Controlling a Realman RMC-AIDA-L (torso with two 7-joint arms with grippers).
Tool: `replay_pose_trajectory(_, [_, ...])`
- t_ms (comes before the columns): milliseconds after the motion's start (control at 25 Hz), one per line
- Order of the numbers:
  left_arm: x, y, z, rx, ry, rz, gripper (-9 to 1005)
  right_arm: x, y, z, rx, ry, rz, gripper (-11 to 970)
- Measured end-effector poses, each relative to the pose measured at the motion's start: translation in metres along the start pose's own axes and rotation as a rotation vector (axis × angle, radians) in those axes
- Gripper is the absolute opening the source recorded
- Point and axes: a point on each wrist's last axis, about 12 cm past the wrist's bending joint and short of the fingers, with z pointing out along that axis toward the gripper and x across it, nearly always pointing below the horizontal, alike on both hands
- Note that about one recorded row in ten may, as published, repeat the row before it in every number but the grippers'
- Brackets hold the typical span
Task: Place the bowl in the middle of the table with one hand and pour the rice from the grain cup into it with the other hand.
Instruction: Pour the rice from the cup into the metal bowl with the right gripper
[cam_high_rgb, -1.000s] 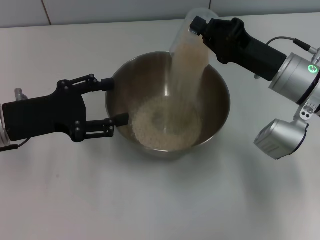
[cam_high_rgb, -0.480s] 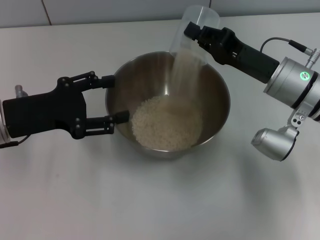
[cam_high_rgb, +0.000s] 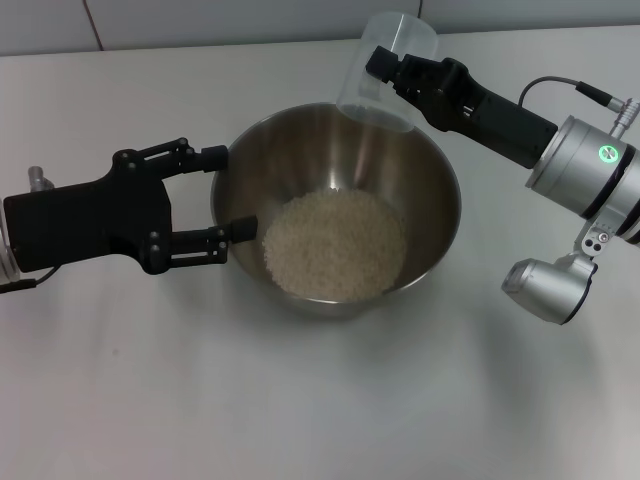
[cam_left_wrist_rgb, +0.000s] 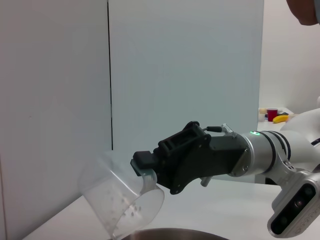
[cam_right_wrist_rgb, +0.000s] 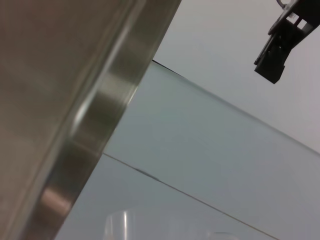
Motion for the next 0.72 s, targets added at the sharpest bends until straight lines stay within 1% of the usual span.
replay_pose_trajectory(560, [-0.001, 0.0015, -0.0006, -0.002, 0.005, 0.007, 829, -0.0078, -0.0019, 0.0036, 0.022, 0.01, 0.054, 9])
replay_pose_trajectory(640, [-0.0012, 0.0019, -0.001, -0.005, 0.003, 0.012, 829, -0.0091, -0.0025, 0.0045, 0.028, 0.024, 0.071, 10])
replay_pose_trajectory(720, [-0.0021, 0.0024, -0.002, -0.011, -0.005, 0.018, 829, -0.0097, -0.0036, 0.007, 0.04, 0.066, 0.116, 10])
